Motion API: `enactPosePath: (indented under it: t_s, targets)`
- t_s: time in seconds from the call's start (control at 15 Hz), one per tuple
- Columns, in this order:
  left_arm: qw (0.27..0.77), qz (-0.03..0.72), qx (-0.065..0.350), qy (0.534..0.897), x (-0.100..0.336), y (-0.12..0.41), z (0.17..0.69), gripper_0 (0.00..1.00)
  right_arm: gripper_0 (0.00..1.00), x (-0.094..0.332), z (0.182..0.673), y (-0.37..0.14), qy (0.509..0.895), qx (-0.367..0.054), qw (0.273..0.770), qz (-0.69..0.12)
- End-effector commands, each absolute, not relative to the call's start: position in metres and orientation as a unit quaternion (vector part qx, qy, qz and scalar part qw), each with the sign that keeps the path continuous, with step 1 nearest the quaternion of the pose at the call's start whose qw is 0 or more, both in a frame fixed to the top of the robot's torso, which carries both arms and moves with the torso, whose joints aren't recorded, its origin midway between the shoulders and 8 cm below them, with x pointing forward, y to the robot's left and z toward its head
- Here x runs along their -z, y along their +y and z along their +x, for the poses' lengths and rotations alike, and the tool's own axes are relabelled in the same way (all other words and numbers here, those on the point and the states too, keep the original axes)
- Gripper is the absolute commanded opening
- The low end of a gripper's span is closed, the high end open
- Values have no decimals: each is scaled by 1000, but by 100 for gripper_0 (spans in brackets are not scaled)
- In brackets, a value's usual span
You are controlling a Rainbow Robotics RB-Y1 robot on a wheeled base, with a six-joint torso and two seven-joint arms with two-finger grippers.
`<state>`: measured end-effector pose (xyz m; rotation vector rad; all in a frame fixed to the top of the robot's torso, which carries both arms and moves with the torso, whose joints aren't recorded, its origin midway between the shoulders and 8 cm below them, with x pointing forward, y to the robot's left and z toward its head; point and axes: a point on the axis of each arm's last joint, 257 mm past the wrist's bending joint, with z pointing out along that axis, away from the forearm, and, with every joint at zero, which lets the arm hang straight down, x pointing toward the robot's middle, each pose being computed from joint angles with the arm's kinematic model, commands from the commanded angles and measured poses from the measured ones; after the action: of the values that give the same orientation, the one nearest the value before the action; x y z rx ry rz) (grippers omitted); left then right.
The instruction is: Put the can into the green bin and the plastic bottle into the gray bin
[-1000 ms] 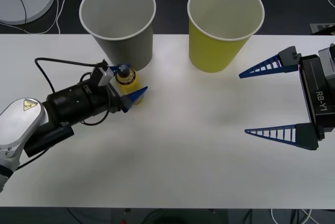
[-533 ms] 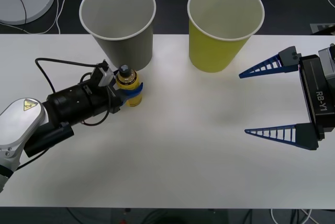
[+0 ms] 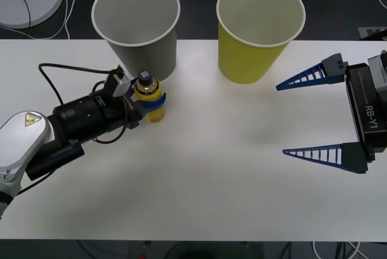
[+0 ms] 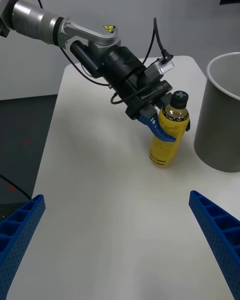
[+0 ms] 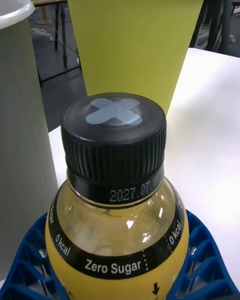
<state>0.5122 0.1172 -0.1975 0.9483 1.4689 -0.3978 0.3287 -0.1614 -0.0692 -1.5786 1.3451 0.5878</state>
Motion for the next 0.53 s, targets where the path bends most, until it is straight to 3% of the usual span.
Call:
enactPosePath:
  t_s: [0.07, 0.53]
  targets:
    - [624, 418, 171, 638, 191, 117, 511, 0, 100, 69, 329, -161, 550, -240, 473, -645]
    - [621, 421, 180, 636, 178, 117, 505, 0, 100, 69, 329, -161, 550, -240, 473, -645]
